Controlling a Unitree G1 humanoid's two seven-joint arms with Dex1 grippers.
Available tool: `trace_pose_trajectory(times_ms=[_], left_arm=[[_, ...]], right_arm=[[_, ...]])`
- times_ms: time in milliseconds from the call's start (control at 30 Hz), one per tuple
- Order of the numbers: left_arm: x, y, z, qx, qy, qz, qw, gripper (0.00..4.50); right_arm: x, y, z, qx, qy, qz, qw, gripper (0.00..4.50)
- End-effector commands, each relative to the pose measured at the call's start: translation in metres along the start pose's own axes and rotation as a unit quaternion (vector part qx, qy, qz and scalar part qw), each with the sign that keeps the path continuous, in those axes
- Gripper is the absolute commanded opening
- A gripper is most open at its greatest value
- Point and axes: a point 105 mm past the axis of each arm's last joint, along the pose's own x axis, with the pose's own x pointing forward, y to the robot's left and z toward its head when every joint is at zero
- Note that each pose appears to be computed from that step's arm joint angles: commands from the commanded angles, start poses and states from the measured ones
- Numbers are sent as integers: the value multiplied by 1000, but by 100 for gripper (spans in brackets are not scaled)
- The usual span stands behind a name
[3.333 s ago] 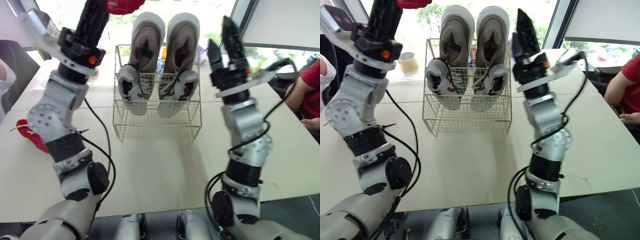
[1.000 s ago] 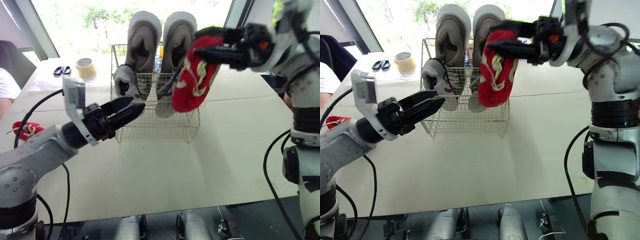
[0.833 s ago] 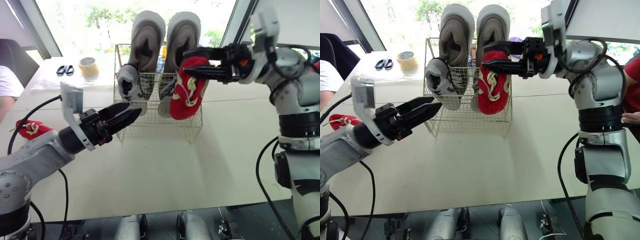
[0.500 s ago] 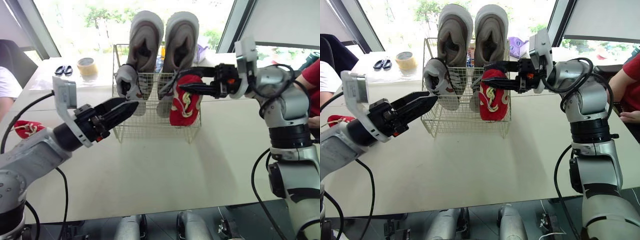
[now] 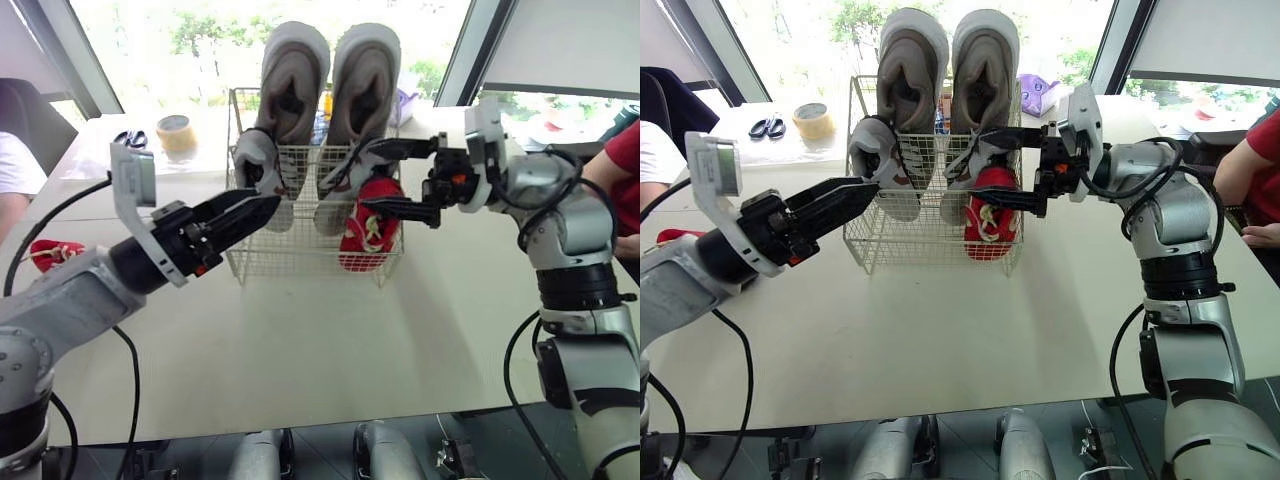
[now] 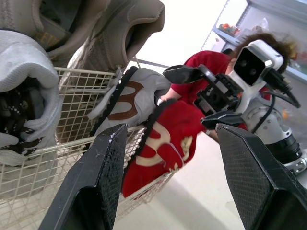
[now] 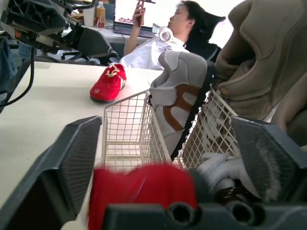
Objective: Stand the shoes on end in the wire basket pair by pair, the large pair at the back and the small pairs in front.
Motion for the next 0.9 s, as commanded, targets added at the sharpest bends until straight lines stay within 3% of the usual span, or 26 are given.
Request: trace_pose_trajectory(times_ms=[33,133,267,367,433,467,533,567,633,667,800,900], left_arm=[[0,-5,10,10,-19,-10,1000,300],[0,-4,10,11,-19,-11,1000,300],[-7,10,26,-4,-47,23,999,300],[-35,51,52,-30,-91,145,985,300],[-50,64,65,-27,-109,189,976,300],[-62,73,76,-16,-127,223,966,325],[-90,102,95,20,-142,335,931,379],[-111,126,102,59,-120,424,896,431],[-156,166,106,97,-47,574,812,444],[-173,176,105,92,-17,614,783,444],[-225,190,106,-31,-11,701,712,444],[-240,193,97,-95,-2,716,692,444]], right_arm=[[-7,-2,26,-29,-24,-9,999,447],[-8,-1,31,-21,-37,-7,999,447],[-6,6,63,-6,-96,14,995,447],[-5,3,107,-13,-152,13,988,447],[-5,5,118,-17,-161,18,987,447],[-5,8,120,-23,-156,28,987,450],[-4,17,123,-29,-146,53,987,450],[-2,21,125,-33,-140,66,987,450],[4,25,130,-55,-138,81,986,450],[8,26,131,-63,-139,84,985,450],[16,50,95,-81,-38,156,984,450],[16,58,89,-67,-23,186,980,450]])
